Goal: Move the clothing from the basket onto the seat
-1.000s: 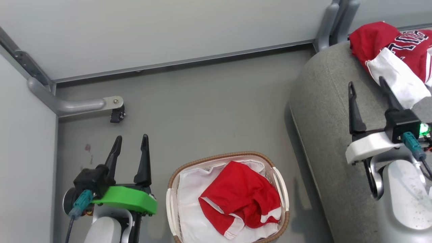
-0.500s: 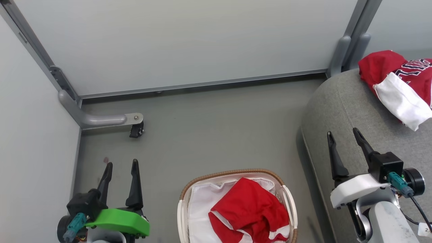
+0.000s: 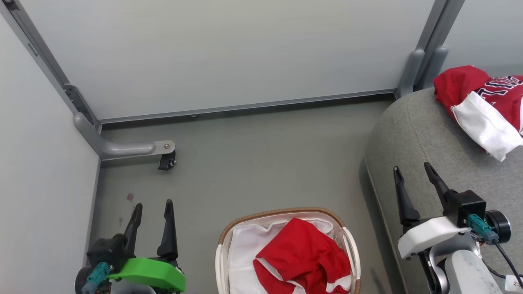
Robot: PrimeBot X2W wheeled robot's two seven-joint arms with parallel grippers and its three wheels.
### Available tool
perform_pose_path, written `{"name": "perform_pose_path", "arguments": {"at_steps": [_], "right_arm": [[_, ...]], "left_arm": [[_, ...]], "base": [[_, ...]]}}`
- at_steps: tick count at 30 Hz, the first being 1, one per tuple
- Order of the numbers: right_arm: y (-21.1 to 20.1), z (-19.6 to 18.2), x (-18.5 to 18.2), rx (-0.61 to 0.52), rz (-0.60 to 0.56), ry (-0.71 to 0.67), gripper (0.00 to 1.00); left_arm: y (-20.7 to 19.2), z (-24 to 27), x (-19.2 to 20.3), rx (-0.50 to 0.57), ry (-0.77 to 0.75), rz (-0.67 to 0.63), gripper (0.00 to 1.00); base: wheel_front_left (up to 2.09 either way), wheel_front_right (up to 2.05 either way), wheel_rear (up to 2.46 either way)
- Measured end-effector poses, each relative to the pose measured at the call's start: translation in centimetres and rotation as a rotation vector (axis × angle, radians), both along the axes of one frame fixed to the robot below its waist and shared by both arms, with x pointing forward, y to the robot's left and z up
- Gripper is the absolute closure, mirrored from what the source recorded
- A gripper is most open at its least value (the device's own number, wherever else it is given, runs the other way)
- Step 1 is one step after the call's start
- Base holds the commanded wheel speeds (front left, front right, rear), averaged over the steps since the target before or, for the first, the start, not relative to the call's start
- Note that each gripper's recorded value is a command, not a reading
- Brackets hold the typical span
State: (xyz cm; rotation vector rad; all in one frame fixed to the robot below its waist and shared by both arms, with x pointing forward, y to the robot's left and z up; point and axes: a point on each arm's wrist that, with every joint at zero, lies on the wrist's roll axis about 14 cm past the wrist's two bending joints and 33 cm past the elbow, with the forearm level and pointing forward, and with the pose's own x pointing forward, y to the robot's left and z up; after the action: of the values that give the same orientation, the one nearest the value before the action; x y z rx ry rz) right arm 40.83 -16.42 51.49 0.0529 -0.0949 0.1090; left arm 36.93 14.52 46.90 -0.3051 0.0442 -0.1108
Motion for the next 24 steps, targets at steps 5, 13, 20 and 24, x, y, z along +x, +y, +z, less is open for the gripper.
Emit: {"name": "perform_pose_path", "arguments": {"at_steps": [5, 13, 20, 24], "right_arm": [[0.2, -0.1, 0.0, 0.001, 0.006, 0.003, 0.0], [0.3, -0.3, 0.1, 0.005, 0.008, 0.009, 0.0], [-0.1, -0.7, 0.4, 0.01, -0.004, 0.017, 0.0], [-0.8, -0.6, 1.1, 0.013, -0.024, 0.013, 0.0]], "left_arm": [[0.0, -0.1, 0.0, 0.0, 0.004, -0.001, 0.0], [-0.1, -0.4, 0.0, 0.0, 0.013, -0.005, 0.0], [-0.7, -0.8, 0.6, 0.001, 0.023, -0.021, 0.0], [-1.7, -0.4, 2.0, 0.01, 0.008, -0.057, 0.0]], "base": [[0.0, 0.0, 0.0], [0.0, 0.0, 0.0], [0.0, 0.0, 0.0], [0.0, 0.0, 0.0]]}}
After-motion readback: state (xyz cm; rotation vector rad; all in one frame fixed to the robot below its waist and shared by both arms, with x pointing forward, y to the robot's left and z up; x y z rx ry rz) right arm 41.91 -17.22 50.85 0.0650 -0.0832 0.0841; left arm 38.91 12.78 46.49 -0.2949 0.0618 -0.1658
